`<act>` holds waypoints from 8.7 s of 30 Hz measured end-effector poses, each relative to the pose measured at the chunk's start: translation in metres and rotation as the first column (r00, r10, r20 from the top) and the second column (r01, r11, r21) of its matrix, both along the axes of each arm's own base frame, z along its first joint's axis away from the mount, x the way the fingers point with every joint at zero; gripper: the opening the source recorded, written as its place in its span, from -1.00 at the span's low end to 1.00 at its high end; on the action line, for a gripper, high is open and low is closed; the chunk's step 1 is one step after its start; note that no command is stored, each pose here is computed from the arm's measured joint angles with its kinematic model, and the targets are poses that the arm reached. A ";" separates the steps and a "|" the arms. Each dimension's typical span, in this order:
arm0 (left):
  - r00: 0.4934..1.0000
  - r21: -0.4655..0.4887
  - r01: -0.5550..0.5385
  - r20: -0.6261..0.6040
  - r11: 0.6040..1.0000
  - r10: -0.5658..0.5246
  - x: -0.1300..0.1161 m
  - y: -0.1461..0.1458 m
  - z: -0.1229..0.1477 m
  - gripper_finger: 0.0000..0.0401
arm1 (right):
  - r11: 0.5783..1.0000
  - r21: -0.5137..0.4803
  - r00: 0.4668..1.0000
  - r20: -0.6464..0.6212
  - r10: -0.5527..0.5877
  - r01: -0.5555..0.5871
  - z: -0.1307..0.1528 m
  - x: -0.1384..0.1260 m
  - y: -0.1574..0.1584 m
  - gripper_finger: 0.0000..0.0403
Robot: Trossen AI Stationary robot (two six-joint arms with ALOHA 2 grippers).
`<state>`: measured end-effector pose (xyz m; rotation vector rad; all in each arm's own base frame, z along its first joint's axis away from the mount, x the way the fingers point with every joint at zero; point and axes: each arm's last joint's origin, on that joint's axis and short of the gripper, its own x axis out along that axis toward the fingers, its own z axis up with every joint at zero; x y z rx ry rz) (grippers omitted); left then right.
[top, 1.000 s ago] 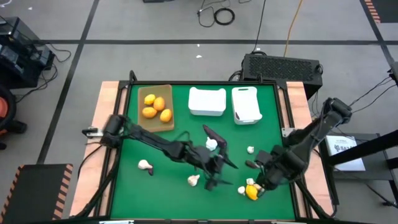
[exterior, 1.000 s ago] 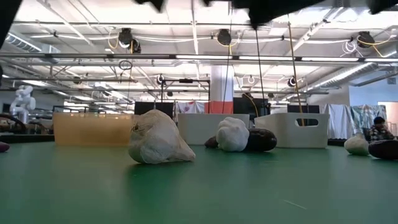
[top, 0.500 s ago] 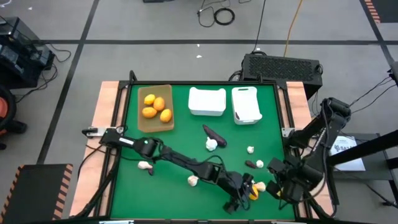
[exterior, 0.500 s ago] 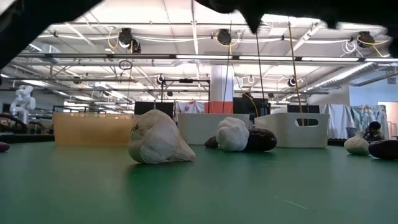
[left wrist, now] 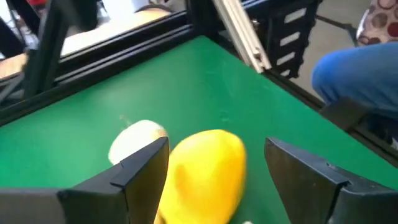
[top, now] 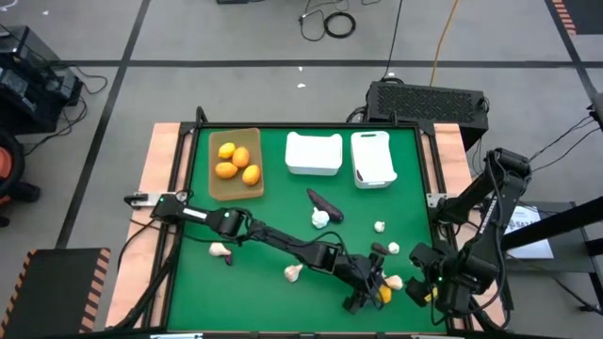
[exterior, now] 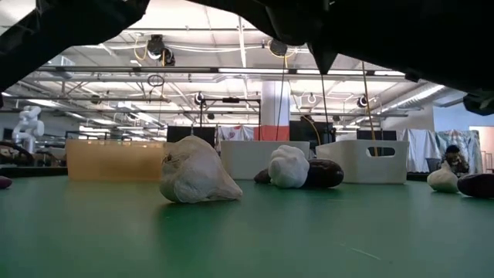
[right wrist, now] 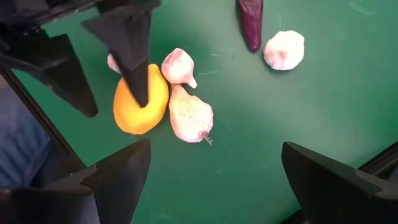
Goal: Sort produce into baskets
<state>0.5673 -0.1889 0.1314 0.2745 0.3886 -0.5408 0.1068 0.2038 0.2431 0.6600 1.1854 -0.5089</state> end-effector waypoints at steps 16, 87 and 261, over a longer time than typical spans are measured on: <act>1.000 0.059 -0.011 -0.005 0.998 0.012 0.002 0.008 -0.007 0.34 | 1.000 -0.001 1.000 0.003 -0.009 0.009 0.000 0.000 0.000 0.75; 0.498 0.282 -0.461 -0.702 0.841 0.508 -0.184 0.237 0.200 0.05 | 0.784 -0.617 0.888 0.319 0.331 -0.071 -0.014 0.036 -0.016 0.75; 0.606 -0.239 -0.728 0.214 0.642 0.766 -0.352 0.225 0.085 0.50 | 0.868 -0.490 0.960 0.272 0.061 0.083 -0.011 0.245 -0.356 -0.10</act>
